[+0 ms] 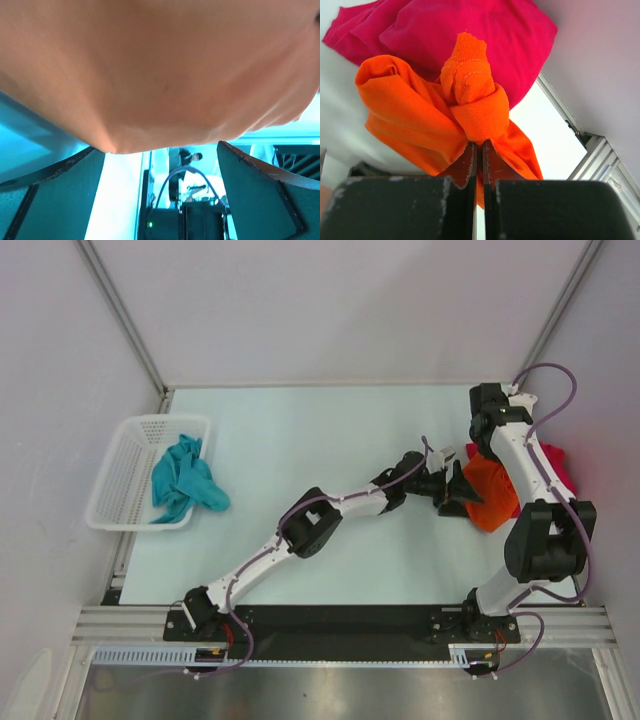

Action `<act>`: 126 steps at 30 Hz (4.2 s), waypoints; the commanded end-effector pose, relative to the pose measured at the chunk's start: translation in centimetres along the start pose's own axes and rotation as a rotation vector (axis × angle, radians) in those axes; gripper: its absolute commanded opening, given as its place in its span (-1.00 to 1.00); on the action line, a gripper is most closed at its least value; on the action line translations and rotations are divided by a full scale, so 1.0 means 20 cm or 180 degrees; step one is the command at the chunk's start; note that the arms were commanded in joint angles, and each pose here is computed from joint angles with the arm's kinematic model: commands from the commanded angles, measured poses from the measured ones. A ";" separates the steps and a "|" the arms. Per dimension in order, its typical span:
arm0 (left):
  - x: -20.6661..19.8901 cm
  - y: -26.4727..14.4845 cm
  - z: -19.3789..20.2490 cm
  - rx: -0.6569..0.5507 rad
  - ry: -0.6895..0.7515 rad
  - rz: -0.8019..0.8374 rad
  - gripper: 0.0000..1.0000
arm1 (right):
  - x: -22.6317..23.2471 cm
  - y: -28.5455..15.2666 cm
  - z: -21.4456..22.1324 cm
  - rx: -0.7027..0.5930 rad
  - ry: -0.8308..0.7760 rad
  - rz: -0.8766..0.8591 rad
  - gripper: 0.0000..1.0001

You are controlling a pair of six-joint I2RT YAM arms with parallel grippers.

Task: Fold and stack the t-shirts
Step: Put the neatly folded tshirt into the corner of the board with both arms, then smooth out wrinkles on the folded tshirt

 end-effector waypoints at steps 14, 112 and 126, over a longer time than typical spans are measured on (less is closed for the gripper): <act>0.04 -0.34 0.07 -0.0261 0.0306 -0.0807 0.99 | -0.12 0.11 -0.20 -0.0255 0.0394 0.0549 -1.00; 0.05 -0.69 0.13 -0.0325 0.0312 -0.0803 0.99 | -0.09 0.52 -0.16 0.0224 0.0247 0.1576 -0.02; 0.01 -0.70 0.13 -0.0349 0.0339 -0.0786 0.99 | -0.05 0.46 -0.16 0.0159 0.0181 0.1417 -0.03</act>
Point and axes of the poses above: each gripper's point midway between its finger pads, its own y axis out along the fingers, its own x axis along the line the jaws close on, z = x × y, the point moved 5 cm from there along -y, back along the fingers, and after that the axes turned 8 degrees about -y, right-handed, at the moved point
